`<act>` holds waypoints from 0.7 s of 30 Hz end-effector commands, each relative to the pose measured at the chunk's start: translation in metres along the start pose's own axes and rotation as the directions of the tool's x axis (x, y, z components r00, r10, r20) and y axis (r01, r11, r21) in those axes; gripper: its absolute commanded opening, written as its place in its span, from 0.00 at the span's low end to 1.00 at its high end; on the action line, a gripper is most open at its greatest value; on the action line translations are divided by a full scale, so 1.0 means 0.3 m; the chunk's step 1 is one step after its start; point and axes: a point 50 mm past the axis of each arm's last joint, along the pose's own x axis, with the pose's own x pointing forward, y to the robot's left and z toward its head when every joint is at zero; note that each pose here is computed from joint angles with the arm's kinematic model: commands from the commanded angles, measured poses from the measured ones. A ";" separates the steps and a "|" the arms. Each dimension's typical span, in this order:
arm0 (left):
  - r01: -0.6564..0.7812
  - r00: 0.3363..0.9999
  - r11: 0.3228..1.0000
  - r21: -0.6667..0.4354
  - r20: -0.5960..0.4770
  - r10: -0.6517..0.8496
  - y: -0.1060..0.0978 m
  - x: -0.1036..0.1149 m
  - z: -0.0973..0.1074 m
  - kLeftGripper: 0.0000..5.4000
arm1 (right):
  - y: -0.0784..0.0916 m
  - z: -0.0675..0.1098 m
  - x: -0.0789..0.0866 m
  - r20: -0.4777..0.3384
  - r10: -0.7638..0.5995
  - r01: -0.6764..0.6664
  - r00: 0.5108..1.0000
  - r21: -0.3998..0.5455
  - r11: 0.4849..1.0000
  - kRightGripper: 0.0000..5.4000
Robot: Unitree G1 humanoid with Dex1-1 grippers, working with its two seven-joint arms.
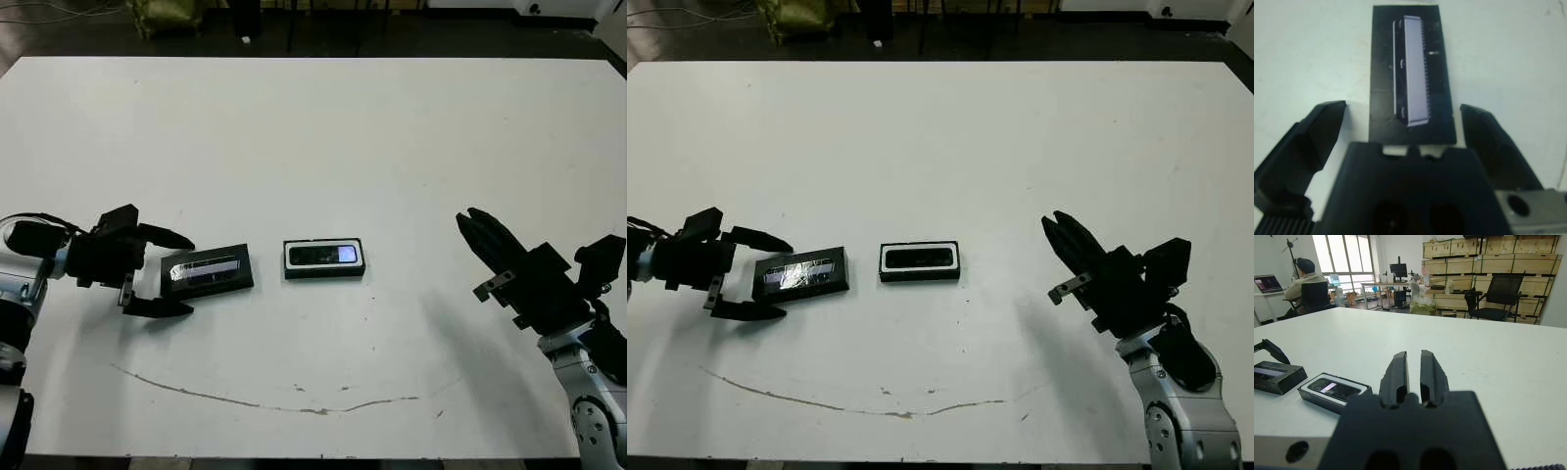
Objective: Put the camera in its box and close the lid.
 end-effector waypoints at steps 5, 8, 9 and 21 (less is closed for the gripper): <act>-0.031 0.999 0.992 -0.121 -0.031 0.027 -0.025 -0.015 -0.036 1.00 | -0.001 -0.017 -0.009 -0.025 0.000 0.000 1.000 0.028 1.000 0.00; -0.065 0.996 0.993 -0.097 -0.059 0.060 -0.024 -0.017 -0.031 0.98 | 0.001 -0.015 -0.009 -0.020 0.009 -0.008 1.000 0.023 1.000 0.00; -0.076 0.996 0.993 -0.091 -0.061 0.070 -0.024 -0.017 -0.029 0.96 | 0.002 -0.014 -0.009 -0.018 0.010 -0.010 1.000 0.024 1.000 0.00; -0.113 0.994 0.970 -0.216 -0.027 0.110 -0.049 -0.003 -0.031 0.44 | -0.001 -0.018 -0.008 -0.032 0.004 -0.003 0.999 0.021 1.000 0.00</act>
